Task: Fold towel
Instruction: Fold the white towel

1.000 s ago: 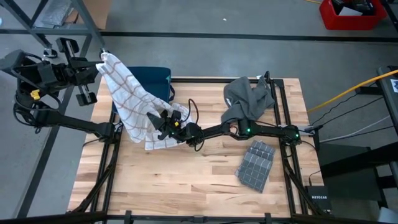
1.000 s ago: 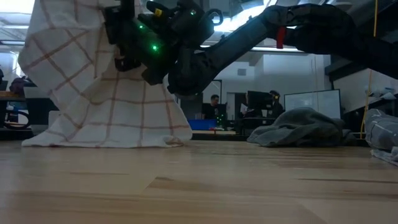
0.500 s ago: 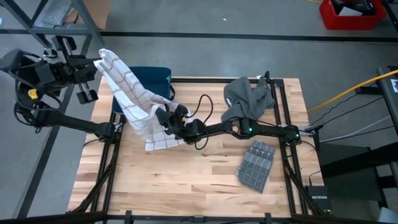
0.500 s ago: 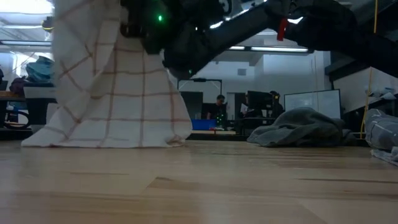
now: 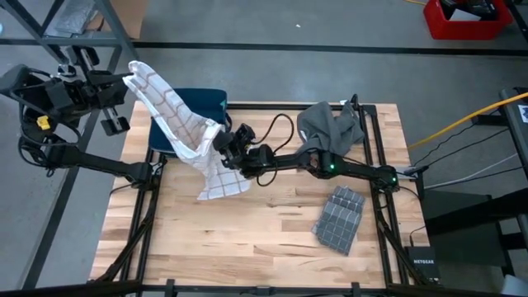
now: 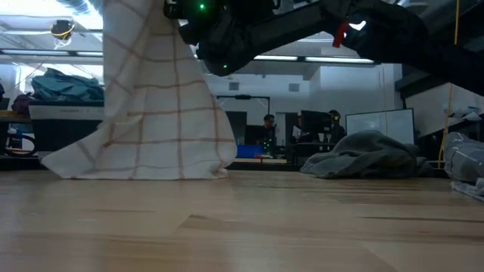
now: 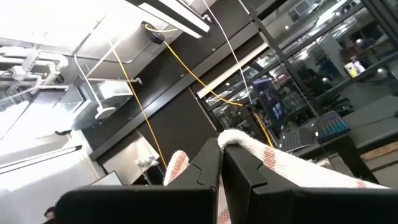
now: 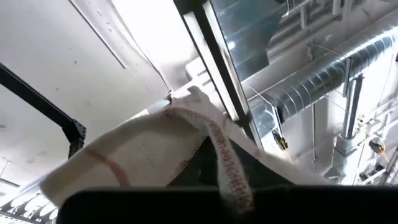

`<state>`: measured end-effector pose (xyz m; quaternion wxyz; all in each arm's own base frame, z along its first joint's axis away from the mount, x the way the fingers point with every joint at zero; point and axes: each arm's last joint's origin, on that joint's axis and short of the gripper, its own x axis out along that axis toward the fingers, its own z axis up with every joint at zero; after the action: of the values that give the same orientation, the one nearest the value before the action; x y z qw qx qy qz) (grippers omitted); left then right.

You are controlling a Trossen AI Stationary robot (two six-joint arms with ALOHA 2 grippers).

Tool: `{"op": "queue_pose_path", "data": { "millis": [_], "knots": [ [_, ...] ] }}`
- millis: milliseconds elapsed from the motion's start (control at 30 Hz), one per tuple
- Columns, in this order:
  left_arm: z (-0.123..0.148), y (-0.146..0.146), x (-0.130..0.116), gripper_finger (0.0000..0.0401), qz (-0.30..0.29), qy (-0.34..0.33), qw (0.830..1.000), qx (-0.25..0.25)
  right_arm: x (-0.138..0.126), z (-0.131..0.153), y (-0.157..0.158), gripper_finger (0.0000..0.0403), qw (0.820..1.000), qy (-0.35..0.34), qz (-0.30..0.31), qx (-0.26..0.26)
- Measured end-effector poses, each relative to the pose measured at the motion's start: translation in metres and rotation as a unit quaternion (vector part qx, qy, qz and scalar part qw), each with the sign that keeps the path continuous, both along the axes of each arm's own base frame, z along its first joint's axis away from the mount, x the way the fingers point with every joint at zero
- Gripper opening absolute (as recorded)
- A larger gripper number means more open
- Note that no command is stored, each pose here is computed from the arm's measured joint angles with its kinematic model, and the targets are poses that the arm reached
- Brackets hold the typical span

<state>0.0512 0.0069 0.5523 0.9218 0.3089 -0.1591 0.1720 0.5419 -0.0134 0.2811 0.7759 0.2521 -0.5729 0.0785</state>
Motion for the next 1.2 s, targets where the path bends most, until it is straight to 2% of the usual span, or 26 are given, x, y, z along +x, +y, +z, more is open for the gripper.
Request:
{"op": "queue_pose_path", "data": {
  "millis": [200,300,467,567,667,800,900,1067,1200],
  "knots": [
    [-0.001,0.0,-0.004,0.0,0.005,0.004,1.0,-0.004,-0.012,0.033,-0.007,0.0001,0.998,-0.027,-0.001,-0.049],
    [-0.002,0.0,-0.006,0.0,0.007,0.003,1.0,-0.006,-0.015,0.05,-0.01,0.0001,0.996,-0.017,-0.006,-0.083],
    [-0.002,0.0,-0.006,0.0,0.006,0.003,1.0,-0.009,-0.011,0.082,-0.016,0.0,0.991,0.082,0.006,-0.105],
    [-0.002,0.001,-0.006,0.0,0.012,0.002,1.0,-0.011,-0.007,0.099,-0.018,0.0,0.979,0.173,0.018,-0.106],
    [-0.002,0.001,-0.006,0.0,0.026,0.003,1.0,-0.009,-0.005,0.111,-0.017,0.0,0.951,0.286,0.002,-0.116],
    [-0.001,0.002,-0.009,0.0,0.049,0.004,0.999,0.004,-0.01,0.119,-0.013,0.0,0.888,0.435,-0.042,-0.146],
    [-0.001,0.003,-0.011,0.0,0.059,0.004,0.998,0.005,-0.021,0.127,-0.014,0.0,0.85,0.5,-0.063,-0.156],
    [-0.002,0.003,-0.011,0.0,0.065,0.01,0.998,0.015,-0.054,0.162,-0.013,0.0,0.823,0.542,-0.071,-0.155],
    [-0.002,0.003,-0.011,0.0,0.065,0.01,0.998,0.015,-0.092,0.192,-0.014,0.0,0.79,0.587,-0.121,-0.129]
  ]
}}
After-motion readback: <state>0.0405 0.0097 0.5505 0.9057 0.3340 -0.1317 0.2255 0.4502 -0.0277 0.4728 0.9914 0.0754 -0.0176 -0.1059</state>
